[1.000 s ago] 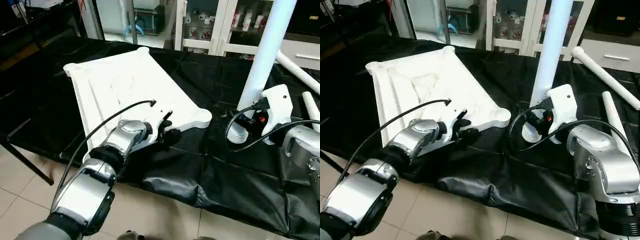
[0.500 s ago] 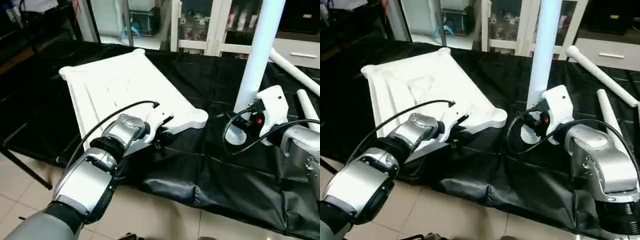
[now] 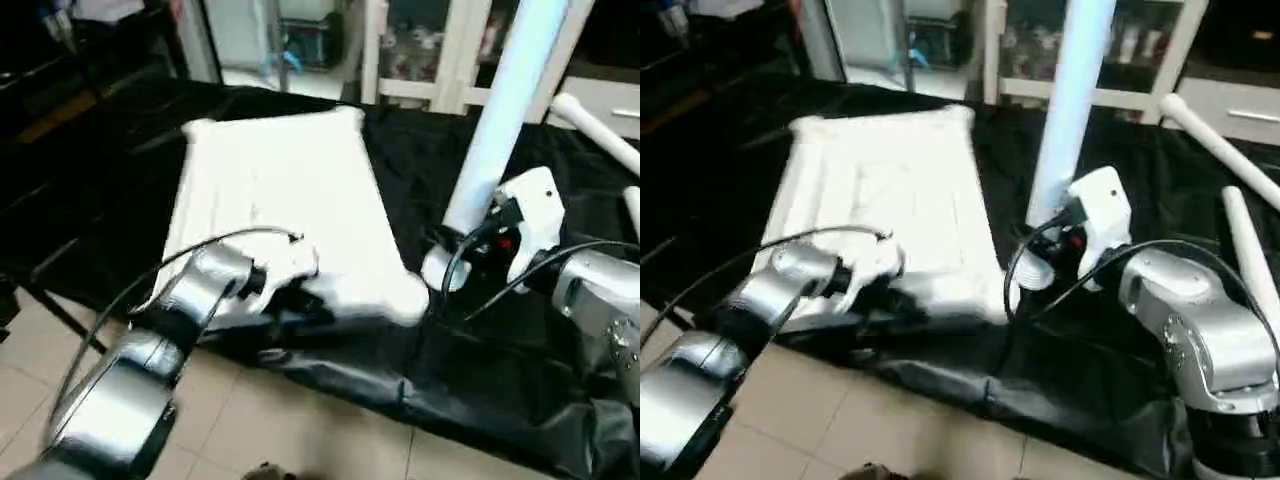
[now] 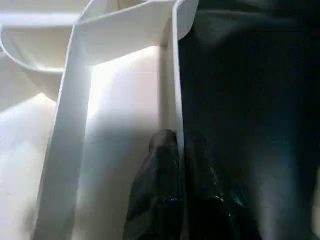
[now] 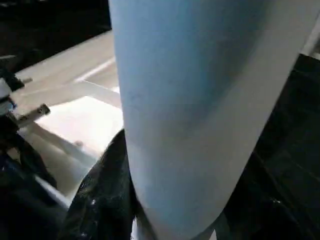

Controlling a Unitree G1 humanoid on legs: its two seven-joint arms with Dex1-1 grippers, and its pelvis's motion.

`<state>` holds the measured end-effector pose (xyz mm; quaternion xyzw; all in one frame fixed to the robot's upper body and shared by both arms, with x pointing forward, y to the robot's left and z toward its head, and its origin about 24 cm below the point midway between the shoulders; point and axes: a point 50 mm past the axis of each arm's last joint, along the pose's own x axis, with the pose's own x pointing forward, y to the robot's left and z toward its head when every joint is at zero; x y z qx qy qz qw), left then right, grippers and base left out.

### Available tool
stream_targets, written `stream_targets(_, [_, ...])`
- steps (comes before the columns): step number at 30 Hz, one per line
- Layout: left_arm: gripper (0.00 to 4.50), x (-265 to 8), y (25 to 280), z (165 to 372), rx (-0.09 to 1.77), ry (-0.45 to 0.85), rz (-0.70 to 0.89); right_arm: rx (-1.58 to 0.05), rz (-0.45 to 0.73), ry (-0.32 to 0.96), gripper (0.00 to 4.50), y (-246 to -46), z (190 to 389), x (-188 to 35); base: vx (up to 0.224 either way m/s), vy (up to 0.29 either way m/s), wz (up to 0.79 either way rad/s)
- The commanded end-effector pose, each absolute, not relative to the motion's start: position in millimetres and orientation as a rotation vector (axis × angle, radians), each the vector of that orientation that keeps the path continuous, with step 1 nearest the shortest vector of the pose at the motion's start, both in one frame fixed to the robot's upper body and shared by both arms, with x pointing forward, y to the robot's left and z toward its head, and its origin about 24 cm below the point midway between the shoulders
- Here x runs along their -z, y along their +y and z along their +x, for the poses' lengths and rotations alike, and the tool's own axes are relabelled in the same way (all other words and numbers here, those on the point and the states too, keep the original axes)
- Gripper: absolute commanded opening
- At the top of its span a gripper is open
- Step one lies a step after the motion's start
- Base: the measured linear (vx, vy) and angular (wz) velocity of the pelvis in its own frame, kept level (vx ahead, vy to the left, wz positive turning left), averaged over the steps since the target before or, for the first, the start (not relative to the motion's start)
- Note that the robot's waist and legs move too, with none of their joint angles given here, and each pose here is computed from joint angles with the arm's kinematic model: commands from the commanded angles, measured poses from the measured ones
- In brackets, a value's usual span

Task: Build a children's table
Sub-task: Pick table leg

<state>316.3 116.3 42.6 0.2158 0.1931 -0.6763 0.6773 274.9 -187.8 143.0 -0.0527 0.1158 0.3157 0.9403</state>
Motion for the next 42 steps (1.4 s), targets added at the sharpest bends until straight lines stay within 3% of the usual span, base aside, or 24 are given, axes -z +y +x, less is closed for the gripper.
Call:
stream_targets(1, [0.05,-37.0,113.7,304.6,1.578,0.392,0.467,-0.682,-0.1,0.24,1.83,-183.0,271.4,-143.2,0.0,0.0,0.0])
stream_targets(3, [0.05,-36.1,115.9,303.8,1.553,0.361,0.502,-0.692,-0.093,0.245,1.83,-180.5,271.7,-141.9,0.0,0.0,0.0])
stream_targets(6, [0.05,-41.5,117.0,319.7,1.358,0.244,0.592,-0.719,-0.077,0.245,1.83,-172.8,273.1,-141.5,0.0,0.0,0.0])
stream_targets(9, [0.05,-46.4,116.6,322.9,1.334,0.233,0.571,-0.725,-0.072,0.242,1.83,-171.6,273.2,-142.8,0.0,0.0,0.0])
stream_targets(12, [0.6,-55.5,116.5,320.4,1.38,0.254,0.478,-0.731,-0.067,0.238,1.83,-171.9,272.5,-144.1,0.0,0.0,0.0])
stream_targets(15, [0.64,-55.8,116.7,320.2,1.39,0.247,0.498,-0.729,-0.066,0.238,1.83,-172.2,271.6,-144.1,0.0,0.0,0.0])
stream_targets(16, [0.85,-55.2,116.7,321.5,1.381,0.24,0.516,-0.728,-0.065,0.237,1.83,-172.2,271.2,-144.2,0.0,0.0,0.0])
stream_targets(26, [0.85,-46.4,107.7,326.4,1.368,0.298,0.543,-0.722,-0.068,0.24,1.83,-172.5,267.2,-144.5,0.0,0.0,0.0])
stream_targets(33, [0.85,-36.7,116.3,325.4,1.353,0.406,0.635,-0.72,-0.055,0.222,1.83,-171.5,267.4,-148.8,0.0,0.0,0.0])
stream_targets(35, [0.85,-33.8,119.7,323.9,1.351,0.441,0.6,-0.719,-0.042,0.221,1.83,-169.2,268.1,-147.8,0.0,0.0,0.0])
stream_targets(36, [0.59,-33.3,119.7,323.9,1.347,0.443,0.575,-0.716,-0.037,0.22,1.83,-168.1,268.9,-147.0,0.0,0.0,0.0])
stream_targets(39, [0.59,-32.4,120.4,323.4,1.345,0.447,0.545,-0.707,-0.024,0.218,1.83,-165.4,271.5,-145.2,0.0,0.0,0.0])
stream_targets(42, [0.2,-31.5,121.2,323.1,1.33,0.449,0.508,-0.704,-0.002,0.227,1.83,-159.5,276.6,-141.4,0.0,0.0,0.0])
